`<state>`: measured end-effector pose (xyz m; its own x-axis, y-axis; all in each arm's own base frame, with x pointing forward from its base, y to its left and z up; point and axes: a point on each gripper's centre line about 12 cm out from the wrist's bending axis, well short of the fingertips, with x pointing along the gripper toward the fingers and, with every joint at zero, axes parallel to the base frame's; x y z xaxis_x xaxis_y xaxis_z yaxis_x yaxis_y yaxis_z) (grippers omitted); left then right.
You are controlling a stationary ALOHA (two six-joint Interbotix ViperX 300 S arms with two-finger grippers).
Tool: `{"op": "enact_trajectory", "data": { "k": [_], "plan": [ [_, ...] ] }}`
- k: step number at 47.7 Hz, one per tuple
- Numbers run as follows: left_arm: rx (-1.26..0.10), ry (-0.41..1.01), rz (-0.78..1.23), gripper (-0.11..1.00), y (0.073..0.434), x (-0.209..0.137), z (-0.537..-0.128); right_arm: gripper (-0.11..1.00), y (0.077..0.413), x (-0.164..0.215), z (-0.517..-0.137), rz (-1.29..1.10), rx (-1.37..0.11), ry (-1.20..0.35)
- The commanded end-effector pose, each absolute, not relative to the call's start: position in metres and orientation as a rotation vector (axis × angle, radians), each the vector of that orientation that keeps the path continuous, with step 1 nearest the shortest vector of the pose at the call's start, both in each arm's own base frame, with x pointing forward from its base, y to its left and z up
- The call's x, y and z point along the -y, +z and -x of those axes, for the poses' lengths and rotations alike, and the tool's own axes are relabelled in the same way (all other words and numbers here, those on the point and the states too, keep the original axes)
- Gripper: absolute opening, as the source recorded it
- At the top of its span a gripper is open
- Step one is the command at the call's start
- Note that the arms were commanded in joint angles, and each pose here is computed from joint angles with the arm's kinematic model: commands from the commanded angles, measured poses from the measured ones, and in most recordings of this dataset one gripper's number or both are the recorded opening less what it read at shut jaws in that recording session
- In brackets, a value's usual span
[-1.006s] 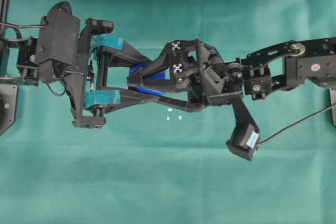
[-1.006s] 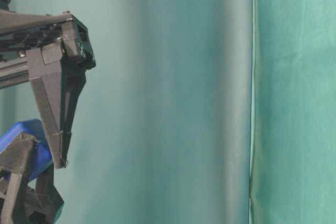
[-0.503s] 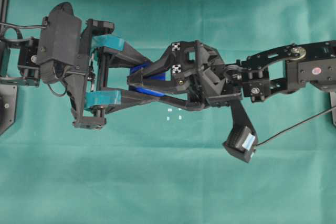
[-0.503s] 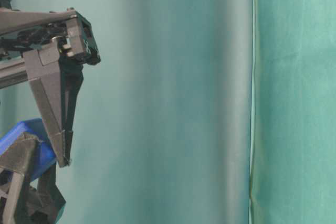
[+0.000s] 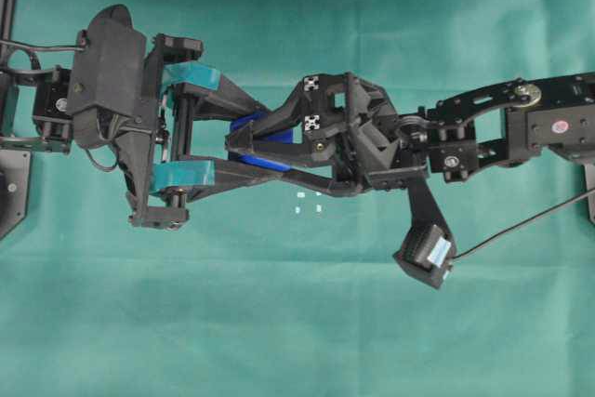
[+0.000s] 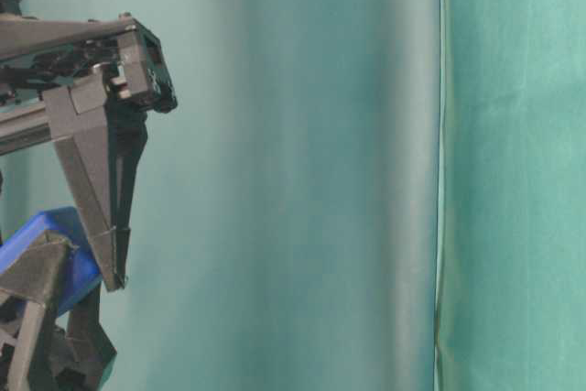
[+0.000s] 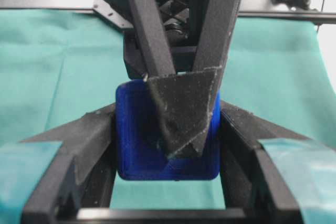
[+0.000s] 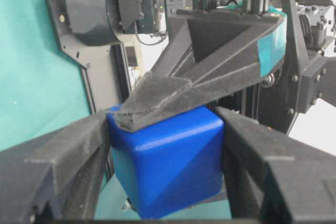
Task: Handover the blue block to the right arm after grasping it with the left arm, then place it in the designated position.
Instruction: 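Move the right gripper onto the cube and close it, then open the left gripper and pull the cube away with the right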
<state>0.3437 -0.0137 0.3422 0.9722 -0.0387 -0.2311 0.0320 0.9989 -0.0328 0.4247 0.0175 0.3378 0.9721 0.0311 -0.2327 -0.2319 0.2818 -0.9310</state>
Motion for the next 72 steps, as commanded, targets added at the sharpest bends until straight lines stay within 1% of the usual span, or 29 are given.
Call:
{"op": "enact_trajectory", "data": {
  "k": [1,5,6,12,15,17,41,63,72],
  "plan": [
    [-0.205,-0.033,0.031,0.47,0.352,0.013,-0.342,0.63,0.354,-0.019,-0.424,1.267,-0.15,0.154],
    [-0.197,-0.035,0.033,0.49,0.354,0.013,-0.342,0.63,0.354,-0.019,-0.424,1.267,-0.15,0.154],
    [-0.197,-0.035,0.033,0.53,0.354,0.013,-0.342,0.63,0.353,-0.019,-0.424,1.267,-0.153,0.154],
    [-0.192,-0.036,0.031,0.88,0.355,0.014,-0.341,0.63,0.354,-0.019,-0.424,1.267,-0.151,0.153],
    [-0.194,-0.036,0.031,0.97,0.355,0.014,-0.341,0.63,0.354,-0.019,-0.424,1.267,-0.151,0.153],
    [-0.195,-0.036,0.033,1.0,0.354,0.014,-0.34,0.63,0.354,-0.019,-0.424,1.267,-0.151,0.153],
    [-0.199,-0.041,0.034,1.0,0.354,0.015,-0.337,0.63,0.354,-0.019,-0.42,1.266,-0.151,0.155],
    [-0.193,-0.052,0.04,1.0,0.353,0.018,-0.312,0.63,0.352,-0.017,-0.392,1.24,-0.157,0.152],
    [-0.196,-0.056,0.049,1.0,0.352,0.019,-0.306,0.63,0.35,-0.014,-0.381,1.24,-0.184,0.144]
  ]
}}
